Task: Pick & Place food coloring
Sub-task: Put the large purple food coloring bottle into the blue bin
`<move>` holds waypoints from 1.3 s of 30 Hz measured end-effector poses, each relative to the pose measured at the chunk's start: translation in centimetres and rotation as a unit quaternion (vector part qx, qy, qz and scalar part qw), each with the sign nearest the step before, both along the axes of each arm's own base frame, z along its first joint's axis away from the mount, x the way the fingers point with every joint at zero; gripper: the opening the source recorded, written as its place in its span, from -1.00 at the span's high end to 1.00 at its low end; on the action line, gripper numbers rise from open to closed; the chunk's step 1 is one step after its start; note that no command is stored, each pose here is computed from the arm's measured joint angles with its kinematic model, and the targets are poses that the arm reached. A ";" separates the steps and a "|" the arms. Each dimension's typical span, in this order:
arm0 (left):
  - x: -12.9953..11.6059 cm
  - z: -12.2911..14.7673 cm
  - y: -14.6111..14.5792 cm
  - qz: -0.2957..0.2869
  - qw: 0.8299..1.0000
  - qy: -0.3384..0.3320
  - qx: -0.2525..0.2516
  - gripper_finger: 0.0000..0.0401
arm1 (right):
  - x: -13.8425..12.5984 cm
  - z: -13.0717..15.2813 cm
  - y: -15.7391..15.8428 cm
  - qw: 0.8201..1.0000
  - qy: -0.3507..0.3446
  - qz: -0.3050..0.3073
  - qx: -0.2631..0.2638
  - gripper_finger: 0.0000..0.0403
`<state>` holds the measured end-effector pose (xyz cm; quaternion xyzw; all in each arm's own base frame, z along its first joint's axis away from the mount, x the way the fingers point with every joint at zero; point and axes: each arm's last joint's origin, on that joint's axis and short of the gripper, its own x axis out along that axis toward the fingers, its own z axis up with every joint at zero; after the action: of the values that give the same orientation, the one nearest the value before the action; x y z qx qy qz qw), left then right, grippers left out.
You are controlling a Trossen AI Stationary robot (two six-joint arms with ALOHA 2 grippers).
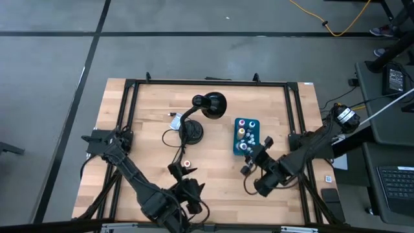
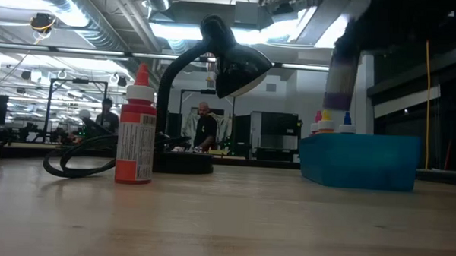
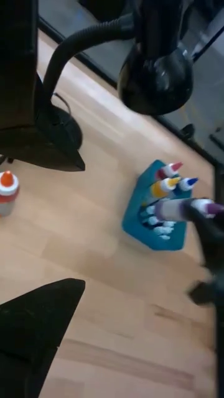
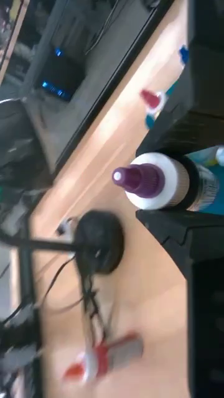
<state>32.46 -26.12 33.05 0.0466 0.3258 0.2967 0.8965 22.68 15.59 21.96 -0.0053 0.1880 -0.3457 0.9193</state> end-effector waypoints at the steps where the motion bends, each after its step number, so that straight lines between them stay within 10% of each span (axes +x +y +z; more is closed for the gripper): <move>1: -0.1 0.0 -0.2 0.000 1.000 -0.008 0.004 -0.44 | 0.1 -0.4 -0.5 1.000 0.008 -0.006 -0.001 0.37; 39: -2.6 0.4 -2.9 -0.008 0.996 -0.091 0.014 -0.41 | 2.8 -5.7 -4.7 0.994 0.084 -0.053 0.041 0.37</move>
<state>29.87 -29.02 33.42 0.0343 0.2388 0.2971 0.9239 25.46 10.93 16.31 0.0134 0.2783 -0.3841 0.8802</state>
